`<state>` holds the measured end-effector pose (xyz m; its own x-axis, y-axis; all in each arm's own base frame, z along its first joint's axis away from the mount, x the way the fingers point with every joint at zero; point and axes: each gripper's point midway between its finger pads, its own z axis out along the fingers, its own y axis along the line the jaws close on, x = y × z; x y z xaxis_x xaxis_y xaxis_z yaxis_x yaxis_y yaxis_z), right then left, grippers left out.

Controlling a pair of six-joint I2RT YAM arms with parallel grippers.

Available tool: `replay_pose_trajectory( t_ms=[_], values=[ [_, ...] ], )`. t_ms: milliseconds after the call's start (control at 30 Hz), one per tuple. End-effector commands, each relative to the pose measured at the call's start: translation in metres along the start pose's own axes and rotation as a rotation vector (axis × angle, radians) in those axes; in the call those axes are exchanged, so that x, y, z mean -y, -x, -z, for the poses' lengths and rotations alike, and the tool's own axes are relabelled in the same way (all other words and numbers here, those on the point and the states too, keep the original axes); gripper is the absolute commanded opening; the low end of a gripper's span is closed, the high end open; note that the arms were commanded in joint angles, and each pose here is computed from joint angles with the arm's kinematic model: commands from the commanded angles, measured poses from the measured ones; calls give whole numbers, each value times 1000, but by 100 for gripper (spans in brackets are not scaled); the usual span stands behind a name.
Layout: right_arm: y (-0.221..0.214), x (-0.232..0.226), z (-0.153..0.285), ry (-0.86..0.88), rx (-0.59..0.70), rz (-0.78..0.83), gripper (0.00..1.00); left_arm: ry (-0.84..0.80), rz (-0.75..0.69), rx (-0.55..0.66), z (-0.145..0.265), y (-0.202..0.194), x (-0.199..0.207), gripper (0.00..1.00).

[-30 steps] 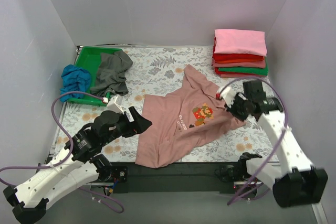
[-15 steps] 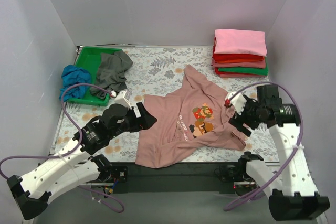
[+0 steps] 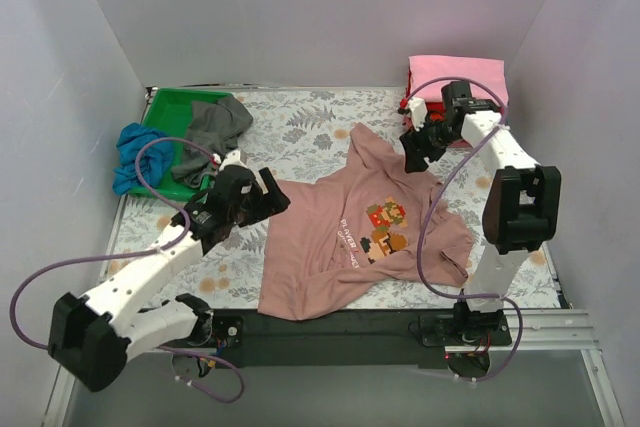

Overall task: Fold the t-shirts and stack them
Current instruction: Flatten the tshirt out

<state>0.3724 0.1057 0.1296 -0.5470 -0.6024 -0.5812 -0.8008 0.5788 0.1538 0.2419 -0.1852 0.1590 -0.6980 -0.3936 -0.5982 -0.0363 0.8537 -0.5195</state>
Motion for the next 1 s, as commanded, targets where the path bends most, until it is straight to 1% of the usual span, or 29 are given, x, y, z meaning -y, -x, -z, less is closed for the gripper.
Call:
replay_pose_trajectory(
  t_ms=[0, 67, 100, 133, 167, 200, 233, 300, 400, 533, 633, 733, 867, 900, 967],
  values=[
    [7, 29, -14, -82, -14, -69, 72, -67, 32, -35, -27, 24, 2, 76],
    [-11, 34, -24, -105, -63, -98, 71, -59, 33, -57, -37, 25, -4, 75],
    [-30, 36, -29, -133, -113, -116, 71, -46, 23, -93, -47, 18, -8, 75],
    [-34, 42, -28, -174, -110, -122, 71, -46, 11, -109, -51, 15, -9, 74],
    [-43, 49, -26, -222, -133, -127, 71, -37, 5, -129, -56, 11, -12, 74],
    [-58, 49, -29, -235, -159, -146, 72, -21, 3, -157, -63, 4, -17, 73],
    [-59, 57, -24, -275, -143, -156, 72, -9, -6, -170, -67, 1, -21, 72],
    [-70, 63, -21, -309, -155, -185, 72, 28, -10, -202, -74, -10, -33, 72],
    [-84, 67, -26, -293, -162, -232, 72, 115, -20, -205, -84, -15, -53, 72],
    [-88, 66, -35, -263, -162, -258, 72, 175, -35, -223, -98, -18, -64, 72],
    [-87, 65, -39, -242, -150, -275, 72, 212, -49, -222, -109, -13, -68, 68],
    [-86, 64, -41, -227, -137, -285, 72, 245, -57, -247, -120, -15, -73, 65],
    [-88, 54, -51, -162, -124, -304, 69, 288, -63, -297, -127, -26, -83, 58],
    [-89, 52, -53, -152, -124, -308, 68, 295, -60, -304, -126, -29, -85, 54],
    [-92, 49, -59, -129, -129, -315, 62, 306, -39, -333, -124, -40, -91, 45]
  ],
)
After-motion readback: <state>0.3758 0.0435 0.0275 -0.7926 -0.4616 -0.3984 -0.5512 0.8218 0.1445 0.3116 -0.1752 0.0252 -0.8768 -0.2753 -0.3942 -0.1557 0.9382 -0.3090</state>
